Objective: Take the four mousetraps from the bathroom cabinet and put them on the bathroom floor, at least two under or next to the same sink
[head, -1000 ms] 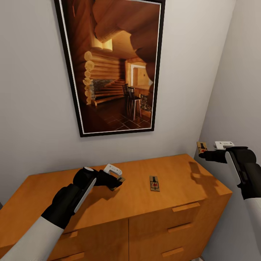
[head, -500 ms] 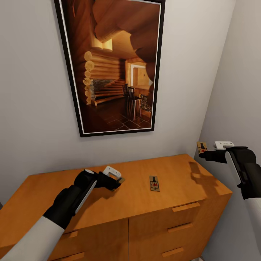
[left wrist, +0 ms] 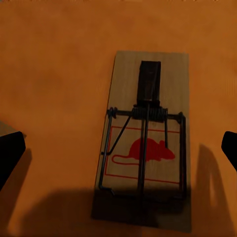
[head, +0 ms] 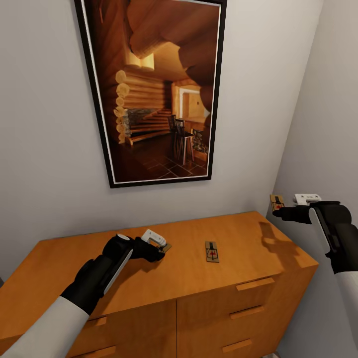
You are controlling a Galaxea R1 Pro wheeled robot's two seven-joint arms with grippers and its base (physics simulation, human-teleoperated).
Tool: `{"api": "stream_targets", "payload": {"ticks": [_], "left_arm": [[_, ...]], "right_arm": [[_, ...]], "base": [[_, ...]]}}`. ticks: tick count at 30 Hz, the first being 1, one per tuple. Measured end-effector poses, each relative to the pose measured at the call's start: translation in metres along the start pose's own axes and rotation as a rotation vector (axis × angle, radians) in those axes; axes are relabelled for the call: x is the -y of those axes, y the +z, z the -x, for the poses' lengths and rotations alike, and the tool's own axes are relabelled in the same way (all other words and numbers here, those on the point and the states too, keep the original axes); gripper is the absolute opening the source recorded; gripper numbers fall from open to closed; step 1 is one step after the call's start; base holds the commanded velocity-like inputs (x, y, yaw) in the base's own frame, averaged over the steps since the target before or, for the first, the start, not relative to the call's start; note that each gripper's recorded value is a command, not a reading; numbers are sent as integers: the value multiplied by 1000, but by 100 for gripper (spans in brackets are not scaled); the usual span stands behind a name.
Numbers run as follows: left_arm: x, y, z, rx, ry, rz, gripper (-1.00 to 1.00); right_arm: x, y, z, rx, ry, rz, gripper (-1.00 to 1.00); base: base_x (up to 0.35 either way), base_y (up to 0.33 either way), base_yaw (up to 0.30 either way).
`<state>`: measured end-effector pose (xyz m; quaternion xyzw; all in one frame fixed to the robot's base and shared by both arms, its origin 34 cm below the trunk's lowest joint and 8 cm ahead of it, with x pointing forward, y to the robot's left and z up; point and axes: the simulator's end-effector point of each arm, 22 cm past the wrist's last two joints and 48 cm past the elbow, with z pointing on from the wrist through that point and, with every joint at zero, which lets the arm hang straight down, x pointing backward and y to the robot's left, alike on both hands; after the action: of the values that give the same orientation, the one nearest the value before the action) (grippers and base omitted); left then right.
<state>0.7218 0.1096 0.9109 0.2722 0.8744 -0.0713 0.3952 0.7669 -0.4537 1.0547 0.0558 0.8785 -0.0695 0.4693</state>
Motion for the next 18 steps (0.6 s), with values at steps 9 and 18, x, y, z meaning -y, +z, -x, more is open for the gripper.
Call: {"api": "stream_targets", "payload": {"ticks": [9, 18], "left_arm": [[0, 0, 0, 1, 0, 0, 100], [0, 0, 0, 1, 0, 0, 100]], "right_arm": [[0, 0, 0, 0, 0, 0, -100], [0, 0, 0, -1, 0, -1, -100]], "base": [[0, 0, 0], [0, 0, 0]]}}
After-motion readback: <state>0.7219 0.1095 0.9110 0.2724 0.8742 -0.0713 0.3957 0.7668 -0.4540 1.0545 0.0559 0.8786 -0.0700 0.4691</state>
